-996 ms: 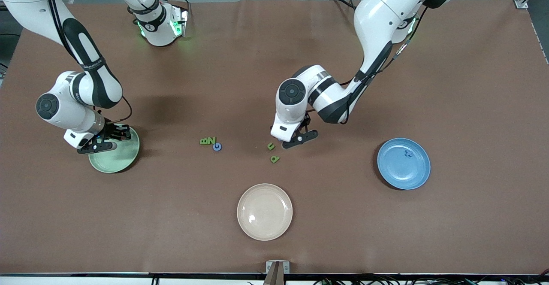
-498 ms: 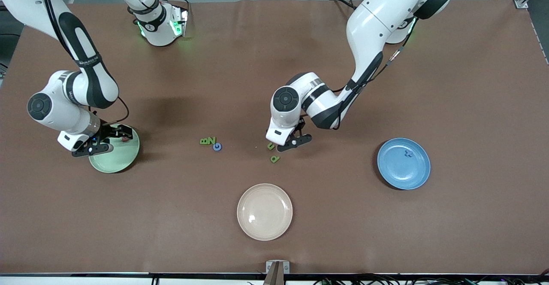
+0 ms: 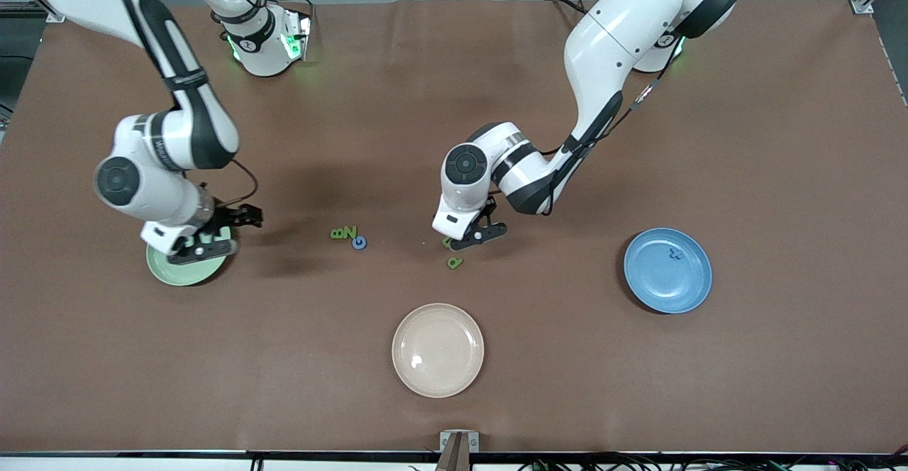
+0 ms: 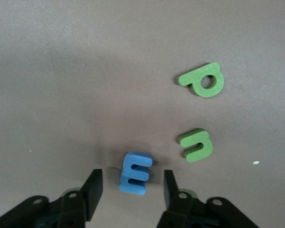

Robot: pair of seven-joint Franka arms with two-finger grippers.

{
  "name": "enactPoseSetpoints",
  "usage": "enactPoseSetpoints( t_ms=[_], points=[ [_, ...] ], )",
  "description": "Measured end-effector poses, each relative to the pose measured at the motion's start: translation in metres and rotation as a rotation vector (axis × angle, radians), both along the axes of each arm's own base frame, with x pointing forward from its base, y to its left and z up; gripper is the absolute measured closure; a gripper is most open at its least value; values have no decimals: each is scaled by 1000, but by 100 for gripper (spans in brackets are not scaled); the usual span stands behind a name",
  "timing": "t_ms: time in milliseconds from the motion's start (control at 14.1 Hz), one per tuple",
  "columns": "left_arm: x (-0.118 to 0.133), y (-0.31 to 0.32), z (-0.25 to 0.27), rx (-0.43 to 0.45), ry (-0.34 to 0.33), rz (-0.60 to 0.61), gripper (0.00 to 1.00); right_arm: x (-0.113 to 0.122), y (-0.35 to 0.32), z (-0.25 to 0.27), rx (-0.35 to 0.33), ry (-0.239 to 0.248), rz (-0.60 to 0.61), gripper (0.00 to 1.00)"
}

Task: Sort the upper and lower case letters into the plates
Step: 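Grasp the blue m with the left gripper while the right gripper grasps the blue G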

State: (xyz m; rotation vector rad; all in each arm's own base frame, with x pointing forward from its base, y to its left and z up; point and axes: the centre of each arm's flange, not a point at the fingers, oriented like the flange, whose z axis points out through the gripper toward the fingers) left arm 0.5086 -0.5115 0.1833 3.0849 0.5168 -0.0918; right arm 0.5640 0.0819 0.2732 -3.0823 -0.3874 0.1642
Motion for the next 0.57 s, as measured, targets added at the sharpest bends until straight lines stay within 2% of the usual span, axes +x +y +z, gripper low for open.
enactPoseSetpoints(
  t_ms=[284, 356, 569],
  points=[
    [2, 0, 1, -1, -2, -1, 46, -6, 97, 8, 15, -26, 129, 0],
    [2, 1, -1, 1, -2, 0, 51, -7, 117, 5, 24, -24, 154, 0],
    [3, 3, -4, 7, -1, 1, 52, -3, 170, -20, 32, -17, 211, 0]
  ],
)
